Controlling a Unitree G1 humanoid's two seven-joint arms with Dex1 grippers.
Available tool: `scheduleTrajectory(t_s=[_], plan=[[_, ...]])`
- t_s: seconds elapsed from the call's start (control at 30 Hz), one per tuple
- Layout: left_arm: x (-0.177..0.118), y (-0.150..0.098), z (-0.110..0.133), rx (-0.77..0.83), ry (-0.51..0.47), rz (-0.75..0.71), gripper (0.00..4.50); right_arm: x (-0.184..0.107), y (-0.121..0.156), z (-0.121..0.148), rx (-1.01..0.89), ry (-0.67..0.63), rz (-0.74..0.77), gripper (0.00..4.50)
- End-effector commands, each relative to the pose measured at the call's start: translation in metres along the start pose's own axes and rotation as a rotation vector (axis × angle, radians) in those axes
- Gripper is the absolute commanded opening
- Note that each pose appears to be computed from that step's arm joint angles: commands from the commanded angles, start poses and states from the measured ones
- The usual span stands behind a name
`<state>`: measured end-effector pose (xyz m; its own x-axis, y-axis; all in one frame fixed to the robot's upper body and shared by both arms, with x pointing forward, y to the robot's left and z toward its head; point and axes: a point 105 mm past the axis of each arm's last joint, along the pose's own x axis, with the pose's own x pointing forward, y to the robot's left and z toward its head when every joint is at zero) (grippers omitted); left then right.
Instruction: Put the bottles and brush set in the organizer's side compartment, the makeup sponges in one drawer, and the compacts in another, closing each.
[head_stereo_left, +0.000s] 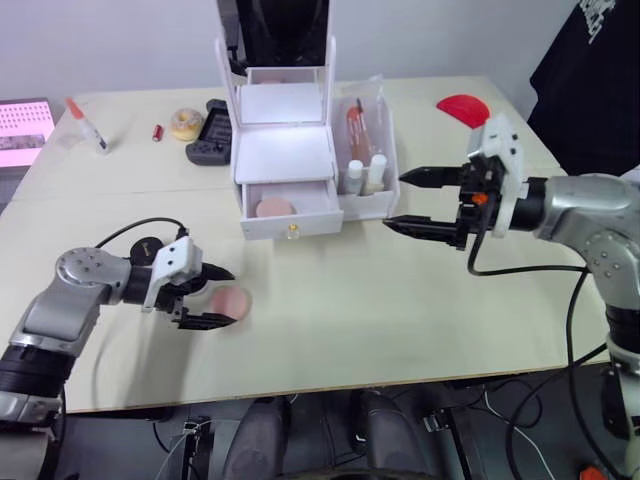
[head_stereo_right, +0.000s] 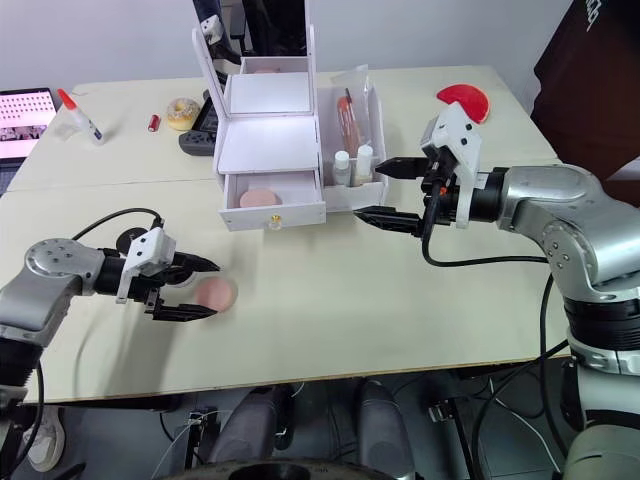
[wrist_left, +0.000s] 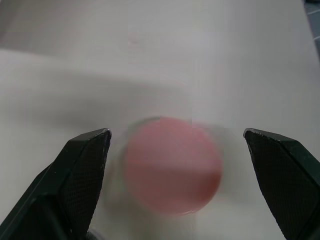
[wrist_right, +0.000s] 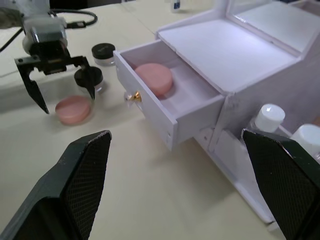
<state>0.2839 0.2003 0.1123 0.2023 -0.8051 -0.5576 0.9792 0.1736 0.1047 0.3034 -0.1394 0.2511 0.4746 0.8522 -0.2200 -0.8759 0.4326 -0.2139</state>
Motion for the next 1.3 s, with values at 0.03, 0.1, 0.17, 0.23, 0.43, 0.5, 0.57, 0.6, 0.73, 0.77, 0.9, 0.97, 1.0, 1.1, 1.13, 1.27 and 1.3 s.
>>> scheduleTrajectory(t_s=[0.03,0.1,0.17,0.23,0.43,0.5,0.57,0.6,0.73,0.77,0.9,0.97,1.0,1.1,1.13,1.27,1.3], plan=[[0.0,0.002,0.003,0.047,0.019,-0.017,4.47,-0.007,0.002,0.011,-0.036,-0.028,-0.018,4.5],[0.003,0.0,0.001,0.047,0.031,-0.037,4.47,-0.007,0.001,0.011,-0.035,-0.024,-0.031,4.5],[0.005,-0.001,-0.002,0.047,0.047,-0.047,4.47,-0.007,0.0,0.012,-0.033,-0.024,-0.041,4.5],[0.006,-0.003,-0.003,0.03,0.046,-0.058,4.47,-0.007,-0.001,0.012,-0.03,-0.024,-0.048,4.5],[0.009,0.001,-0.006,0.025,0.069,-0.043,4.47,-0.006,-0.002,0.013,-0.029,-0.022,-0.057,4.5],[0.009,0.001,-0.009,0.023,0.082,-0.04,4.47,-0.006,-0.002,0.013,-0.031,-0.022,-0.059,4.5],[0.009,0.002,-0.013,0.019,0.099,-0.035,4.47,-0.006,-0.002,0.014,-0.032,-0.024,-0.06,4.5],[0.009,0.002,-0.014,0.016,0.101,-0.032,4.47,-0.006,-0.002,0.014,-0.032,-0.025,-0.06,4.5],[0.008,0.003,-0.016,0.004,0.105,-0.033,4.23,-0.006,-0.001,0.017,-0.037,-0.029,-0.062,4.5],[0.007,0.003,-0.016,0.002,0.106,-0.033,3.96,-0.006,-0.001,0.017,-0.038,-0.029,-0.062,4.5],[0.005,0.003,-0.016,-0.005,0.106,-0.037,2.65,-0.006,-0.001,0.017,-0.04,-0.03,-0.066,4.5],[0.003,0.003,-0.014,-0.008,0.099,-0.037,2.66,-0.006,-0.001,0.018,-0.041,-0.032,-0.069,4.5],[0.001,0.004,-0.012,-0.008,0.094,-0.035,2.66,-0.006,-0.001,0.019,-0.041,-0.032,-0.07,4.5],[-0.002,0.004,-0.007,-0.003,0.077,-0.031,2.66,-0.006,-0.002,0.018,-0.039,-0.031,-0.074,4.5],[-0.003,0.004,-0.005,-0.001,0.07,-0.031,2.66,-0.006,-0.002,0.017,-0.039,-0.03,-0.076,4.5],[-0.027,-0.001,0.045,0.032,-0.044,-0.055,2.66,-0.006,-0.004,0.016,-0.032,-0.032,-0.086,4.5],[-0.033,-0.003,0.059,0.036,-0.072,-0.064,2.66,-0.006,-0.004,0.015,-0.031,-0.032,-0.087,4.5]])
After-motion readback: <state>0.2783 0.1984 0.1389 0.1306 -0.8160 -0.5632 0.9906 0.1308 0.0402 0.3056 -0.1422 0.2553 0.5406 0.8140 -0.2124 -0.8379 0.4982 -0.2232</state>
